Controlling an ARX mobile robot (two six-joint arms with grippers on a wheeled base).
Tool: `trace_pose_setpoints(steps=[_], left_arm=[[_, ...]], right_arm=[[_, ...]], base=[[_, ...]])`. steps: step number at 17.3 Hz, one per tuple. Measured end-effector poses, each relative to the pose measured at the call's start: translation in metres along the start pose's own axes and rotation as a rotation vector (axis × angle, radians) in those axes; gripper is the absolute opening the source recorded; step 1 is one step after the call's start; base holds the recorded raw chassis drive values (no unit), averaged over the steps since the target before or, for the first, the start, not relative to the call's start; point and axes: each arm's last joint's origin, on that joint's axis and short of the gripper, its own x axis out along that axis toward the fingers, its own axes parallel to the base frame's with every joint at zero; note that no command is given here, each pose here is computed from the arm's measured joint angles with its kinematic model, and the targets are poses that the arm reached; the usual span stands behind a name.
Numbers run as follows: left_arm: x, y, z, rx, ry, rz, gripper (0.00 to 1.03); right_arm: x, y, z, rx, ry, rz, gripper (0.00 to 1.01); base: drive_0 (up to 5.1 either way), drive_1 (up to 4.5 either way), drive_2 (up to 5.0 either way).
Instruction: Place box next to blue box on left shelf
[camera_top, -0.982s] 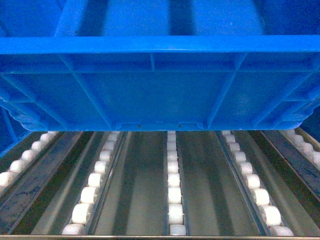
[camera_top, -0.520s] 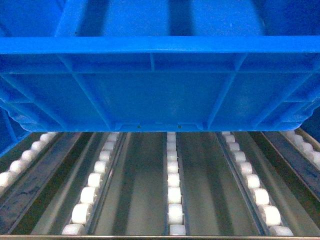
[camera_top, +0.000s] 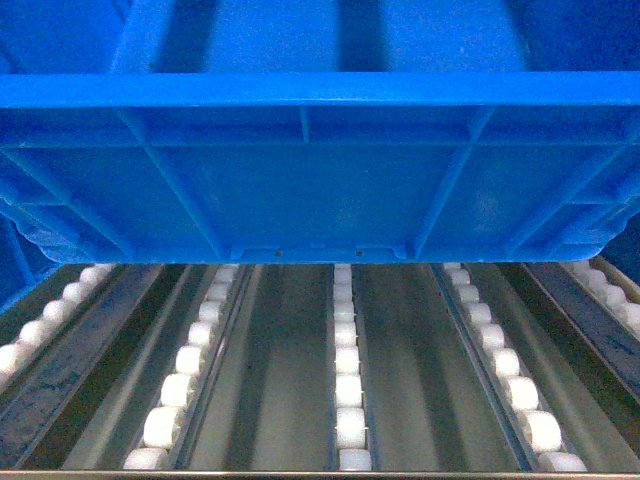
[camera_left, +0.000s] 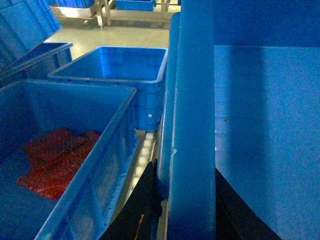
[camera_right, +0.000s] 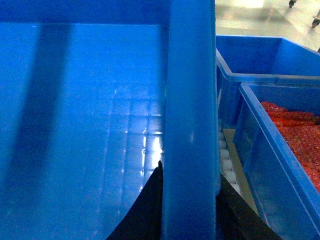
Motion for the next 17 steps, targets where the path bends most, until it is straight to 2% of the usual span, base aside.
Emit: trace_pose_setpoints(steps=[12,13,14,16,17], left_arm=[[0.000,0.000,0.000,0.000,0.000,0.000,0.18],[0.000,0.000,0.001,0.000,-0.006,0.000,0.18],[0.000,-0.001,0.001,0.001,-0.049,-0.006,0.18],[0.000,-0.003,-0.003,0.005,-0.015,-0.023,0.18],[0.001,-0.006,-0.008,0.010,0.051,-0.038,0.18]], right_arm=[[0.000,0.000,0.000,0.000,0.000,0.000,0.20],[0.000,0.001,0.001,-0.015,-0.015,-0.024,0.20],[-0.002,0.006,0.002,-0.053,-0.024,-0.104,0.20],[-0.009,0.007,0.013,-0.070,0.043,-0.106,0.20],[-0.011,0.005,0.015,-0.054,0.140,-0.084,0.20]], base=[[0.0,0.00,0.0],[0.0,0.00,0.0],[0.0,0.00,0.0],[0.0,0.00,0.0],[0.0,0.00,0.0]])
